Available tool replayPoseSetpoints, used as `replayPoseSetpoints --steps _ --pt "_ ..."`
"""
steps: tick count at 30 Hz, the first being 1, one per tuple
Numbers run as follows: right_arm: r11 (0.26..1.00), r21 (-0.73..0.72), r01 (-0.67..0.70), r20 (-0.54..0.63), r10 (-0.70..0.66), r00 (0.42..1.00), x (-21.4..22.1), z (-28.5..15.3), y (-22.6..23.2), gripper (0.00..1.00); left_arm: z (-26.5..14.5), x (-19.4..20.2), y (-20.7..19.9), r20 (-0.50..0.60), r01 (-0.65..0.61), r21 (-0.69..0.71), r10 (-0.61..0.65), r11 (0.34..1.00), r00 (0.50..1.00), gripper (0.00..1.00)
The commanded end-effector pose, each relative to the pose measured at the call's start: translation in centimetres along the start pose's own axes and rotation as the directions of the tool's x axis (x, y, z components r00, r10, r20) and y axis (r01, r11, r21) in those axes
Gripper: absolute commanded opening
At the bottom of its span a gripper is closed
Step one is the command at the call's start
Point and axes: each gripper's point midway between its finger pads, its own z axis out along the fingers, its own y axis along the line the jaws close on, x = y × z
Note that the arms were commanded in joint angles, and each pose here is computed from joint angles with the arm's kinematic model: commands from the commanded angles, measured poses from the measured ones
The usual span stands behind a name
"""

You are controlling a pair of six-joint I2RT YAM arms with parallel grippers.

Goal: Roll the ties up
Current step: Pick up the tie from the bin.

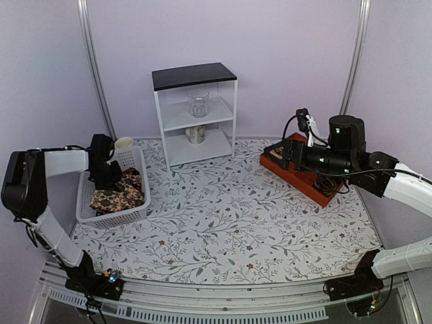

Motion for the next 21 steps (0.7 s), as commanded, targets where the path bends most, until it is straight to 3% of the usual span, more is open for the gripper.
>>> replayPoseSetpoints --steps 1,2,6,12,17,21 --pt "0.998 -0.04 0.039 0.019 -0.038 0.999 -0.8 0.3 1.2 0.92 -0.5 -2.5 -1.8 0.056 -0.03 0.064 0.026 0.997 0.998 0.08" --pt "0.998 -0.039 0.041 0.022 -0.04 0.999 -0.9 0.3 1.2 0.91 -0.6 -2.6 -1.6 0.054 -0.026 0.054 0.023 0.998 0.998 0.0" --pt "0.998 -0.04 0.048 0.044 -0.047 0.998 -1.6 0.1 1.4 0.91 -2.6 -3.4 -2.0 0.071 -0.013 0.082 0.008 0.997 0.997 0.0" --pt "0.995 -0.073 0.063 0.077 -0.058 0.995 -2.2 0.0 2.0 0.9 -11.7 -6.2 -5.6 0.14 -0.032 0.309 -0.012 0.951 0.99 0.0" --pt "0.988 -0.15 0.036 0.121 -0.017 0.992 -2.4 0.3 3.0 0.87 -23.0 -7.7 -9.7 0.267 -0.159 0.578 -0.001 0.801 0.964 0.0" --pt "0.975 -0.223 0.018 0.117 0.008 0.993 -2.8 1.4 4.7 0.86 -31.3 -7.4 -12.9 0.32 -0.251 0.762 -0.009 0.597 0.947 0.0"
